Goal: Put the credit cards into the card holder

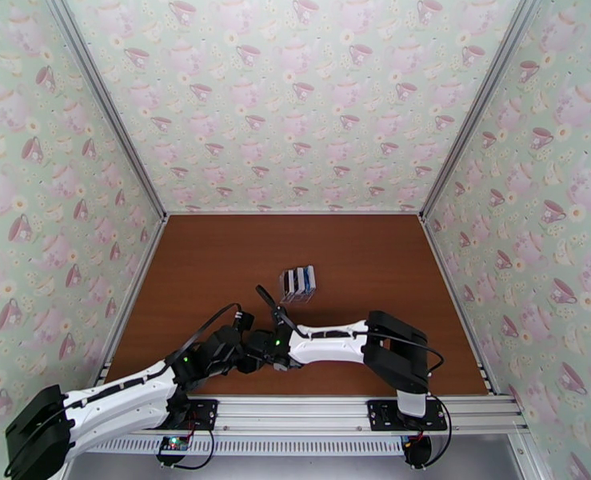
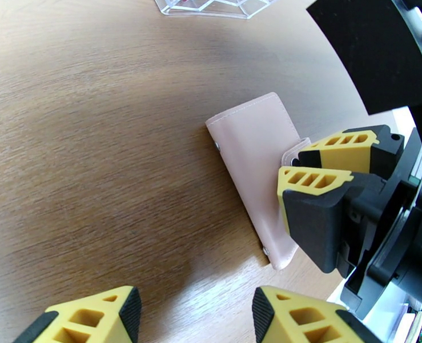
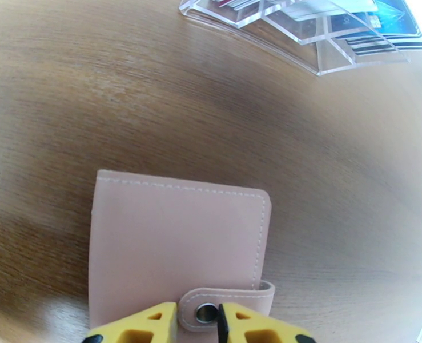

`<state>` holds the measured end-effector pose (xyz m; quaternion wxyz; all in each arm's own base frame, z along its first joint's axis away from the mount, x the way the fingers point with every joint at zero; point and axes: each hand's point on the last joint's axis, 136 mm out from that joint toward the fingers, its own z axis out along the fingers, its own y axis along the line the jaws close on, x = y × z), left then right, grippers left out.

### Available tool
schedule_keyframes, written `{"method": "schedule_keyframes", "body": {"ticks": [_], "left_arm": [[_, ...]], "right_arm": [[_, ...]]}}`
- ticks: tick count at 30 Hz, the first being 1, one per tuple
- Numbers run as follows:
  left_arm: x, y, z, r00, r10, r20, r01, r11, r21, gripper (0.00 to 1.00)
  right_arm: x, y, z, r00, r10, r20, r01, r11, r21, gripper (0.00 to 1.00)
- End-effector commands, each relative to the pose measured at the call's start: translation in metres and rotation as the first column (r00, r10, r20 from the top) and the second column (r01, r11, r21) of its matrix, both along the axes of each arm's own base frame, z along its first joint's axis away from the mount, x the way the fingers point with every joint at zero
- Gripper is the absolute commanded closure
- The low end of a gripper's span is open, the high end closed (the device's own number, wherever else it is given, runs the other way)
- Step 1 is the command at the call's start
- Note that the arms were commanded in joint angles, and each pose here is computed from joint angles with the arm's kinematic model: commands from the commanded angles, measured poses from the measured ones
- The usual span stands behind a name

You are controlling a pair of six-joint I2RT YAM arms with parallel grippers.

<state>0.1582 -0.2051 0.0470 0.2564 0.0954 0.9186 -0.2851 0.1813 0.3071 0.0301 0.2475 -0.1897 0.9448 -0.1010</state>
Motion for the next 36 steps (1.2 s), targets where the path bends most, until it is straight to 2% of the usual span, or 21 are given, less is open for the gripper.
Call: {"method": "schedule_keyframes", "body": {"ticks": [1,21,36], "left_arm": [[-0.0008,-0.0006,-0.0004,1.000,-0.005,-0.002,0.005,1.000,-0.013,0.42],[0.0001,0.0002,-0.0012,1.000,0.001,-0.006,-0.001,1.000,-0.011,0.42],[0.0011,-0.0004,-0.0013,1.000,0.002,-0.006,-0.003,1.000,-0.013,0.42]], "right_arm": [[0.0014,-0.0040,-0.0043,1.000,-0.002,-0.002,0.002,1.000,-0.025,0.75],[-0.0005,-0.0025,-0.0037,1.000,0.001,-0.010,0.000,1.000,0.022,0.76],[0.0011,-0.0026,-0.0009,1.000,0.003,-0.010,-0.002,0.999,0.052,0.80]]}}
